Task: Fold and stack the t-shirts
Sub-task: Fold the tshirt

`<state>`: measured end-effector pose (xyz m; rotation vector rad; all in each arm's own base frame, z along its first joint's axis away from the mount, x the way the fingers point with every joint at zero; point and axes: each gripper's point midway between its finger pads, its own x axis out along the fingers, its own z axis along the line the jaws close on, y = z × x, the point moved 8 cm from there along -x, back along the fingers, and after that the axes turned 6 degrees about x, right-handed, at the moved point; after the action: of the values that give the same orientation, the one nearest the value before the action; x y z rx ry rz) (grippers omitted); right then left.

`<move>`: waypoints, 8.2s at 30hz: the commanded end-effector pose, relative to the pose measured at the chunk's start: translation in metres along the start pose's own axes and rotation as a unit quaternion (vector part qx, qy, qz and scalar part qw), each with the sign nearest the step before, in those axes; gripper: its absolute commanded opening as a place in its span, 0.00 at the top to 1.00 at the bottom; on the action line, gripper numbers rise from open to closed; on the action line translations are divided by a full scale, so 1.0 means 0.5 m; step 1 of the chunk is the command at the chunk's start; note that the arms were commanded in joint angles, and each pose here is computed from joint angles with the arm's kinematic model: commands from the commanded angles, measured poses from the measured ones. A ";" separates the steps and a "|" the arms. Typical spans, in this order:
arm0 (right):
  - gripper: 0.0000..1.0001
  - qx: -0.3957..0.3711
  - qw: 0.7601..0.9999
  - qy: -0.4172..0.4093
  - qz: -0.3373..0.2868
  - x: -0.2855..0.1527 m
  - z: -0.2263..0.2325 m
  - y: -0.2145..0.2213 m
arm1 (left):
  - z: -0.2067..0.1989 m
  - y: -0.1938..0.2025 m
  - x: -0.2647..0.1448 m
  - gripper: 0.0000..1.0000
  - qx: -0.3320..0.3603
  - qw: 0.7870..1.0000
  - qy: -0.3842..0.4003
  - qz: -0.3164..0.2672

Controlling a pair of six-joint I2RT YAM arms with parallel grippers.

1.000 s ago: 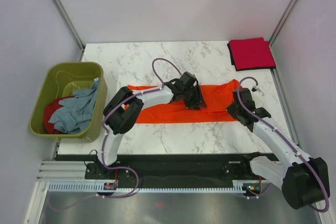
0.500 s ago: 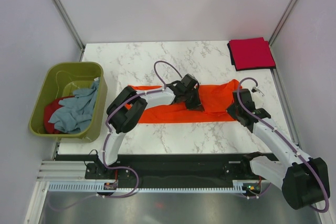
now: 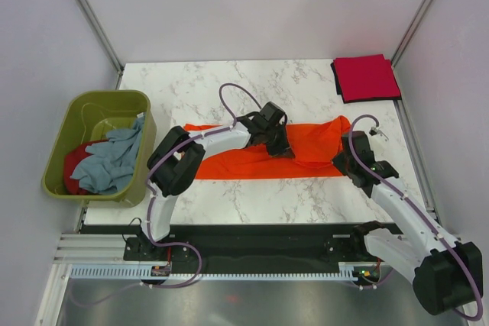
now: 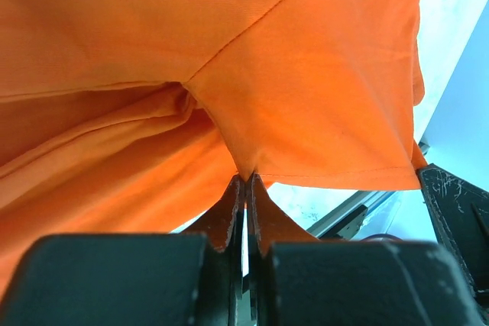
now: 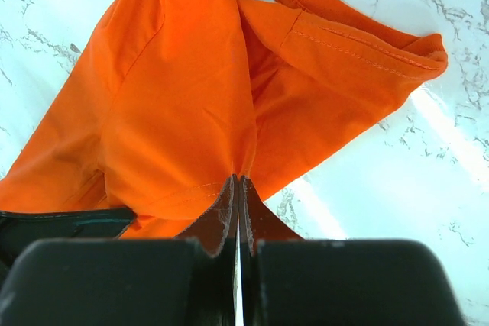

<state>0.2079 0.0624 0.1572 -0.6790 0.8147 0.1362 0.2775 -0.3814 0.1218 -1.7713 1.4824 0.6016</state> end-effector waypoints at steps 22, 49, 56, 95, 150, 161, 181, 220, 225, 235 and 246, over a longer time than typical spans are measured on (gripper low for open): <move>0.61 -0.125 0.992 0.019 -0.027 0.007 0.018 -0.024 | 0.052 0.004 0.013 0.98 0.039 0.998 -0.033 0.030; 0.64 -0.224 0.962 -0.114 0.109 0.353 0.126 -0.261 | 0.132 -0.220 -0.074 0.58 0.077 0.994 -0.059 -0.052; 0.66 -0.205 0.965 -0.121 0.112 0.383 0.098 -0.266 | 0.196 -0.245 -0.038 0.59 0.059 0.994 -0.084 -0.044; 0.62 -0.177 0.963 -0.158 0.129 0.362 0.078 -0.259 | 0.256 -0.233 -0.004 0.60 0.052 0.991 -0.117 -0.025; 0.82 -0.032 0.992 0.048 0.109 0.214 -0.018 -0.232 | 0.319 -0.098 -0.300 0.71 0.071 0.974 -0.210 -0.047; 0.83 -0.049 0.987 0.115 0.097 0.222 -0.105 -0.174 | 0.438 -0.058 -0.273 0.83 0.003 0.948 -0.318 -0.006; 0.82 -0.047 0.991 0.113 0.049 0.192 -0.070 -0.235 | 0.348 -0.011 -0.413 0.70 -0.008 0.957 -0.283 -0.058; 0.60 -0.124 0.985 -0.063 0.100 0.135 0.131 -0.029 | 0.479 0.006 -0.372 0.71 -0.115 0.905 -0.408 -0.021; 0.60 -0.151 0.983 -0.001 0.100 0.188 0.115 -0.005 | 0.424 -0.039 -0.439 0.62 -0.094 0.910 -0.395 -0.082; 0.63 -0.237 0.968 0.039 0.073 0.307 0.150 -0.021 | 0.317 -0.110 -0.522 0.59 -0.021 0.941 -0.301 -0.152; 0.63 -0.299 0.949 -0.035 0.091 0.507 0.309 -0.033 | 0.278 -0.102 -0.480 0.57 0.049 0.979 -0.154 -0.122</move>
<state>0.4605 0.1015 0.0848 -1.1235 0.7828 0.5046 0.2929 -0.1085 0.2258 -1.6604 0.9073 0.8067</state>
